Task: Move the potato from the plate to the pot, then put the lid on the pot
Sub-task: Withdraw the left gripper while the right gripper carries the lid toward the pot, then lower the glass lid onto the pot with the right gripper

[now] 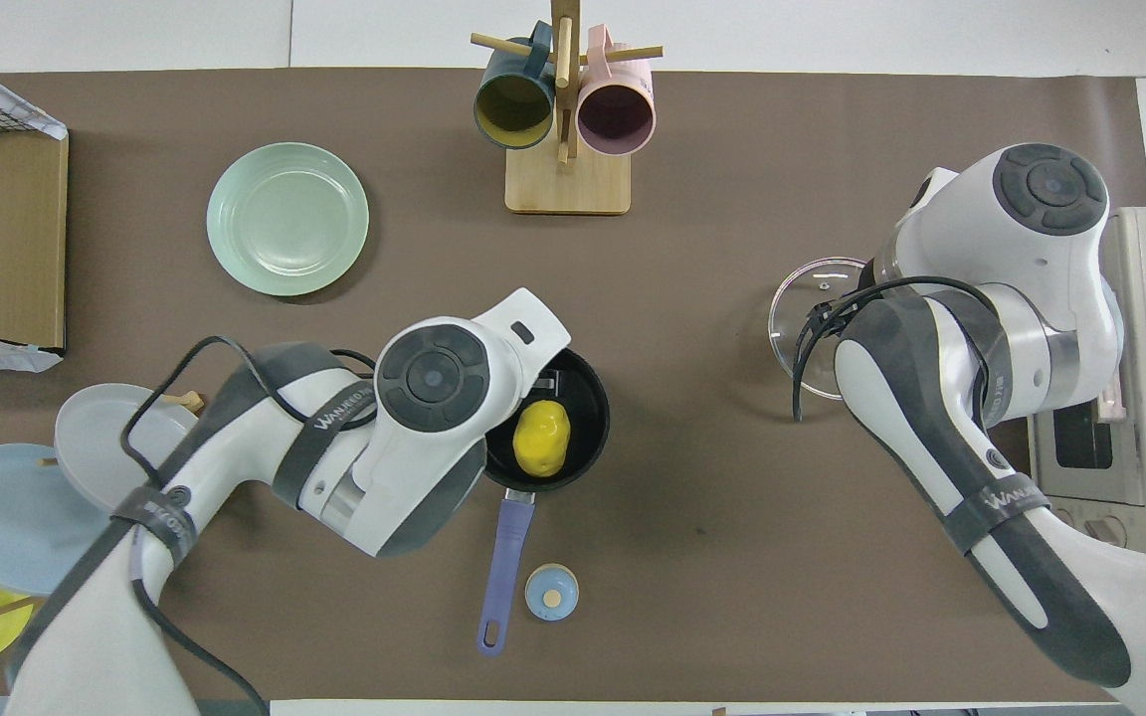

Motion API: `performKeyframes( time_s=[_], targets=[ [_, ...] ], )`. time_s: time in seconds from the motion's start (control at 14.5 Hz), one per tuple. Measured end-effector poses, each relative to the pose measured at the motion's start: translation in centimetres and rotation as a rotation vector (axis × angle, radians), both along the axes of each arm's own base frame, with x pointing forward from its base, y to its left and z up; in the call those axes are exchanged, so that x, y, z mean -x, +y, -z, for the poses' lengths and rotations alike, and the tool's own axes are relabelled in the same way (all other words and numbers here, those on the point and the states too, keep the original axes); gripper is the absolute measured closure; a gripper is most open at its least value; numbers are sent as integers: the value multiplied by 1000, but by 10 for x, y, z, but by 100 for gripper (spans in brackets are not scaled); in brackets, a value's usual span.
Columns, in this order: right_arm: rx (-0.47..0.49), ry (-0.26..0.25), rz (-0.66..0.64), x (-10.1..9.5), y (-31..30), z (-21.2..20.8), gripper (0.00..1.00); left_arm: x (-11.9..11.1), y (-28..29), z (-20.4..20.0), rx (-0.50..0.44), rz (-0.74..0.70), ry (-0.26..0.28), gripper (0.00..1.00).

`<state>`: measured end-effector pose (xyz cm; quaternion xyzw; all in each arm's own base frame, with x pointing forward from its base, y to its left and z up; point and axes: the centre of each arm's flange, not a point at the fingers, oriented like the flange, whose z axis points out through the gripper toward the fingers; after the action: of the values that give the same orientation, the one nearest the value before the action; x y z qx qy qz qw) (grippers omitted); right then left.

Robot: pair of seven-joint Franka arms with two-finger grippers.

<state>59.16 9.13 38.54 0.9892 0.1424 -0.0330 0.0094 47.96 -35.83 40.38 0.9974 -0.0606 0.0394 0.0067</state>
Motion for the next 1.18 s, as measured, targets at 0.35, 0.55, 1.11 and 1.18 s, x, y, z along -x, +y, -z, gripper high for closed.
performKeyframes(
  time_s=[0.35, 0.55, 1.11, 1.18],
  targets=[
    [17, 3, 131, 10, 80, -31, 34, -56, 119, -139, 46, -71, 40, 0],
    [18, -31, 210, 49, 195, -51, 34, -63, 199, -188, 82, -108, 51, 0],
    [-58, -117, 312, 109, 305, -54, 34, -53, 316, -211, 39, -11, 101, 0],
    [-66, -123, 307, 116, 314, -51, 34, -53, 315, -211, 34, -8, 104, 0]
  ],
)
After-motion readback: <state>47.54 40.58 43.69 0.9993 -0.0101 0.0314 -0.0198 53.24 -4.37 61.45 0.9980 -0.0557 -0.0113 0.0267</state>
